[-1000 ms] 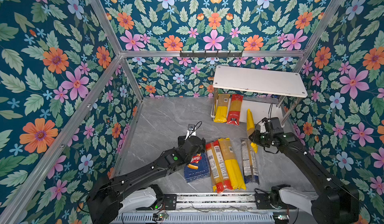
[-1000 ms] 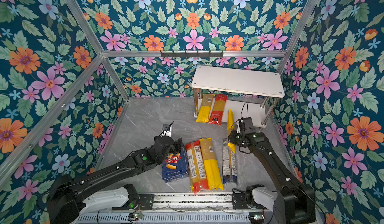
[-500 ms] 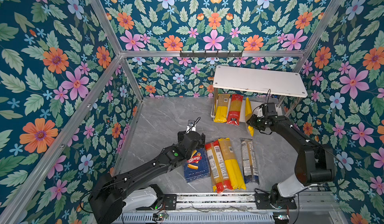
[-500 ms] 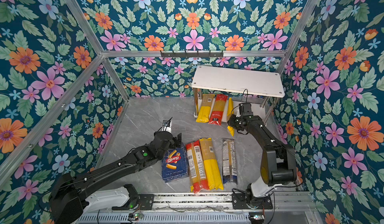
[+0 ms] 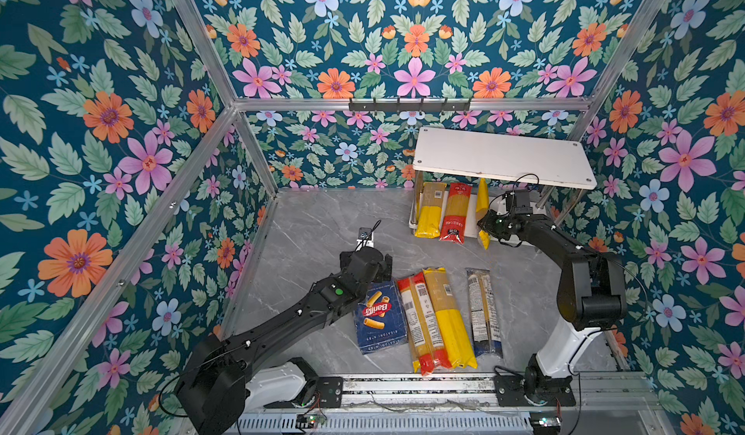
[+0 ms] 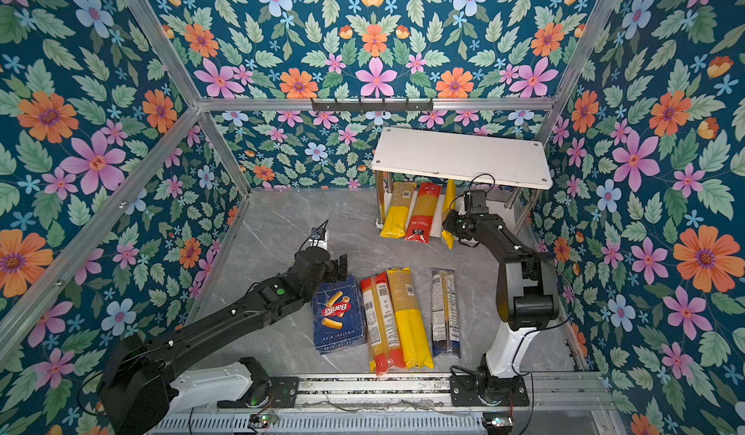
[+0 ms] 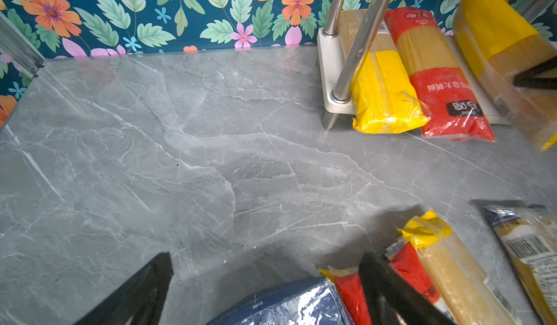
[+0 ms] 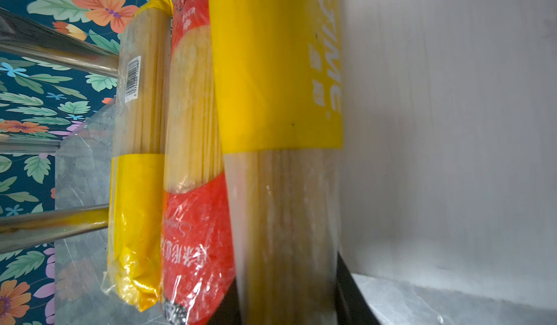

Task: Arrange pasta packages on shelves
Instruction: Place the pasta bag on the shelf.

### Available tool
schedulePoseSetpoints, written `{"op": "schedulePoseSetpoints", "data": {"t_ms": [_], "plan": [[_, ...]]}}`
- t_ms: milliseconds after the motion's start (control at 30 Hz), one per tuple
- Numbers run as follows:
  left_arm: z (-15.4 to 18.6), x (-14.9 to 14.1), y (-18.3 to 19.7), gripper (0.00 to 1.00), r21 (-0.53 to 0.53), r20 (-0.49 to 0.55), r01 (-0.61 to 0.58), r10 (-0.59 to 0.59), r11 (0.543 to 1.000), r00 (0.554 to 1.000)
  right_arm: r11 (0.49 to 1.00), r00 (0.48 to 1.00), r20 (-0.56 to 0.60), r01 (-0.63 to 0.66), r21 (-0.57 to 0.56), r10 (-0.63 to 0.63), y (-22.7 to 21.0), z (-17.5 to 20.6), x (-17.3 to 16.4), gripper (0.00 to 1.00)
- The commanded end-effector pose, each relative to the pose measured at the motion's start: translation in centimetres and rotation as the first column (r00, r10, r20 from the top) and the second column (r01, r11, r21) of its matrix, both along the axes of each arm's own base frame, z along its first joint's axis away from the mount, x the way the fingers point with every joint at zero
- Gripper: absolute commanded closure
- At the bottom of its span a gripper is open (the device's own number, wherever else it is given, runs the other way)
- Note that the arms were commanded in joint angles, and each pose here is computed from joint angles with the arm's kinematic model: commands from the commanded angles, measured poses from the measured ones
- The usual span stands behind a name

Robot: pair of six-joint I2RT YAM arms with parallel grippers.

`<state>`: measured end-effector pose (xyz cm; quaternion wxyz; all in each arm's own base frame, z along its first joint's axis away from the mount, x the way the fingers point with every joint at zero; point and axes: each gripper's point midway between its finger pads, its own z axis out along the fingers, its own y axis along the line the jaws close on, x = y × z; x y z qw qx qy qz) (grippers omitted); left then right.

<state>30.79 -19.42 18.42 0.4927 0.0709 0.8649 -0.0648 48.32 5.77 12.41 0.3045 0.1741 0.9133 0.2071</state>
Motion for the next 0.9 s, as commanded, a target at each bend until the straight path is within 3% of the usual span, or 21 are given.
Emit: {"op": "schedulePoseSetpoints", "data": {"t_ms": [0,100,200,533,867], "plan": [[0.4,0.3,-0.3,0.00,-0.018,0.006,0.010,-0.010,1.000,1.000,1.000,0.999,0.042,0.000,-0.011,0.001,-0.1,0.7,0.9,0.62],[0.4,0.2,-0.3,0.00,-0.020,0.001,0.012,-0.012,1.000,1.000,1.000,1.000,0.029,-0.008,0.001,0.008,0.1,0.6,0.6,0.34],[0.5,0.0,-0.1,0.00,-0.025,0.001,0.012,-0.012,1.000,1.000,1.000,1.000,0.027,-0.004,-0.002,0.004,0.0,0.9,0.3,0.24],[1.4,-0.7,0.6,0.00,-0.056,0.014,0.002,-0.001,0.998,1.000,1.000,1.000,0.011,-0.001,-0.004,0.001,-0.1,1.9,-2.2,0.21],[2.1,-2.0,1.7,0.00,-0.098,0.012,-0.010,0.011,0.995,1.000,0.999,0.996,-0.090,-0.010,0.031,0.013,0.8,1.4,-9.8,0.21]]}}
